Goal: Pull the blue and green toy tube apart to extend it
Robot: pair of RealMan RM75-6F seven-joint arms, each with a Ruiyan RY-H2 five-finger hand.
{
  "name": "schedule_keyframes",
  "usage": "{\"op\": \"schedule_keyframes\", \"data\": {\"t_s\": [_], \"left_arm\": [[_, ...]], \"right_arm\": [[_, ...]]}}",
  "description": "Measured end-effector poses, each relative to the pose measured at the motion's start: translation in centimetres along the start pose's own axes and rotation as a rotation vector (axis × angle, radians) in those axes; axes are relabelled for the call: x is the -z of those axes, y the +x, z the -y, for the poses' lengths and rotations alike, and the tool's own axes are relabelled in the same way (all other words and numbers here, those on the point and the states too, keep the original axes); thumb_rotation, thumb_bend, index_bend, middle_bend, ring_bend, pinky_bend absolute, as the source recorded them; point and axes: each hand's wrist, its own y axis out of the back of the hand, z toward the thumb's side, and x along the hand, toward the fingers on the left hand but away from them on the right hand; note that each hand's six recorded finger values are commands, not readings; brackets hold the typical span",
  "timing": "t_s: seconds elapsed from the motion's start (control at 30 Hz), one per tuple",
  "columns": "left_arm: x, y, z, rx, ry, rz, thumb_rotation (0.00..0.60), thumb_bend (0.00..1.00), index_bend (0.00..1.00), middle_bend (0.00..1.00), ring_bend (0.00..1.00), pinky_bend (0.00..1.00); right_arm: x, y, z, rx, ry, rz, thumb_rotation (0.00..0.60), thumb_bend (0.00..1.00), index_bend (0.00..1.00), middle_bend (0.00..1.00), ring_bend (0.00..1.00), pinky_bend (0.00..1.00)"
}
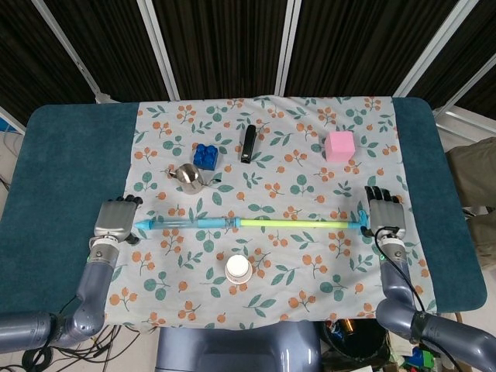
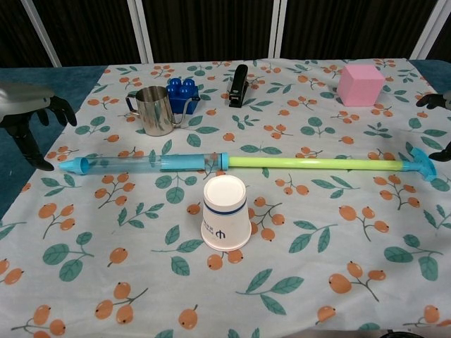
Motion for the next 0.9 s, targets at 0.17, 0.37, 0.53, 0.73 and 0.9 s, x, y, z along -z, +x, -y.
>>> {"op": "schedule_keyframes", "data": {"t_s": [0.17, 0.37, 0.53, 0.73, 0.9], "left_arm": [[0.6, -1.1, -1.0, -0.049, -0.061, 0.03, 0.6, 0.07, 0.15, 0.16, 0.15, 0.26], [2.3, -3.7, -2.4, -0.156, -0.135, 0.088, 0.6, 0.04, 0.0, 0.02, 0.04, 0.15], [5.0, -7.0, -2.3, -0.243, -0.171, 0.133, 0.6, 0.03, 0.0, 0.0, 0.0, 0.09], [9.8, -12.1, 0.2, -0.297, -0.229, 0.101, 0.6, 0.03, 0.0, 0.0, 0.0, 0.05], [12.7, -14.4, 1.4, -0.356, -0.209, 0.071, 0.6, 0.03, 0.0, 0.0, 0.0, 0.05]], "right_arm": [[0.8, 1.0, -1.5, 0.045, -0.007, -0.037, 0.6, 0.17, 0.03, 0.02, 0.03, 0.14], [3.2, 3.9, -3.8, 0.117, -0.064, -0.088, 0.6, 0.05, 0.0, 0.0, 0.0, 0.14], [6.0, 7.8, -5.0, 0.169, -0.104, -0.129, 0.6, 0.03, 0.0, 0.0, 0.0, 0.14], [8.6, 12.4, -4.8, 0.226, -0.091, -0.181, 0.6, 0.01, 0.0, 0.0, 0.0, 0.13], [10.8, 15.1, -4.3, 0.276, -0.051, -0.203, 0.6, 0.01, 0.0, 0.0, 0.0, 0.14]]}}
